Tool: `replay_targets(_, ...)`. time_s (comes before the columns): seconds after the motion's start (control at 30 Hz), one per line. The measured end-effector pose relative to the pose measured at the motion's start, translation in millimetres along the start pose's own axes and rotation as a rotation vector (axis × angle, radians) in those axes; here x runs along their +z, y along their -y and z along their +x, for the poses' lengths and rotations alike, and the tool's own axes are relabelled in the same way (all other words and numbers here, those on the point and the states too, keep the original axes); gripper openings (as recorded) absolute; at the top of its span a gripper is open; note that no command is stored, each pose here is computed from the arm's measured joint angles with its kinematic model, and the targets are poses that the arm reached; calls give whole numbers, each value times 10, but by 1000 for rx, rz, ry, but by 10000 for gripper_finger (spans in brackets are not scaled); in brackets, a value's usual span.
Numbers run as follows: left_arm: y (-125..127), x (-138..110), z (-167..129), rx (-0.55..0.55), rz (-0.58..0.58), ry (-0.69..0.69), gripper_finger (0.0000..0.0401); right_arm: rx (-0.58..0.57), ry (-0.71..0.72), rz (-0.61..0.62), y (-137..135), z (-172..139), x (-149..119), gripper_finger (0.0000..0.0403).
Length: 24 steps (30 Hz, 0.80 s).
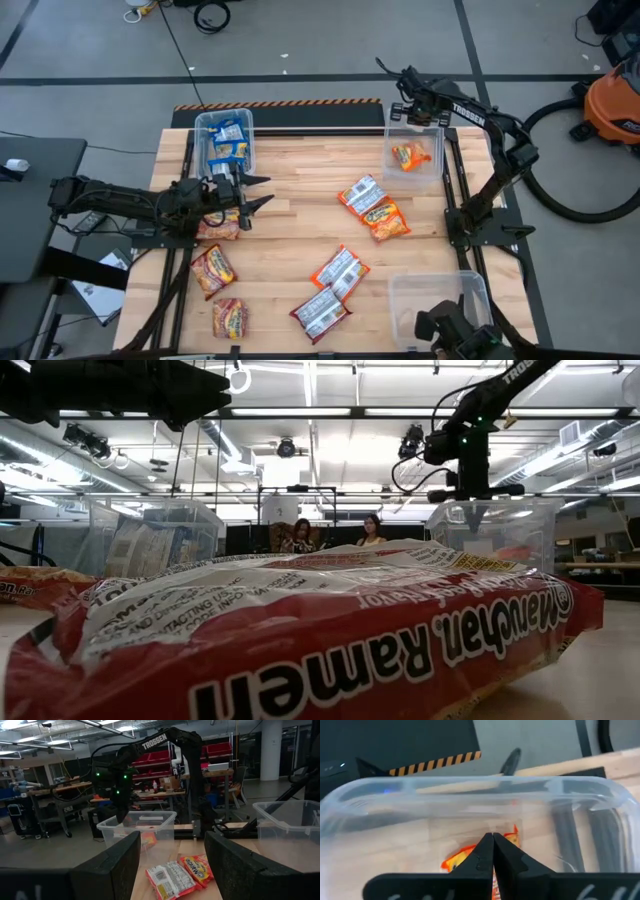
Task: Sort Maruchan noodles
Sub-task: Put the orange noodle pack into the top right transparent bin
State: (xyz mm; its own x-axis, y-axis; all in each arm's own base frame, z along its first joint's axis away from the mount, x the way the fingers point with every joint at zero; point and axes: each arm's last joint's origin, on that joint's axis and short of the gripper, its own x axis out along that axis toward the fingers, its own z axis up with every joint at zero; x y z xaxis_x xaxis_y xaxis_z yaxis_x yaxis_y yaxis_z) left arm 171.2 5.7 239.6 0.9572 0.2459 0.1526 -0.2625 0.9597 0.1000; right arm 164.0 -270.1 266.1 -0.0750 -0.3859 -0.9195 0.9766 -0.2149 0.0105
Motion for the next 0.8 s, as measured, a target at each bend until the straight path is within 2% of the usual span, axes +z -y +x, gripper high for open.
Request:
replay_targets(0.2,0,0,0,0,-2,0,228,48,26,-104,-127,-233,17,7)
replay_targets(0.4,6,42,-18,-81,-34,39,228,127,169,-275,-367,-762,-182,11)
replay_targets(0.53,-2,76,-37,-88,-43,64,228,251,348,-424,-578,-1196,-552,12)
replay_targets(0.63,-3,80,-38,-88,-44,67,228,405,556,-518,-724,-1559,-875,11)
replay_targets(0.8,14,104,-41,-156,-61,97,228,670,897,-487,-780,-2036,-1237,13)
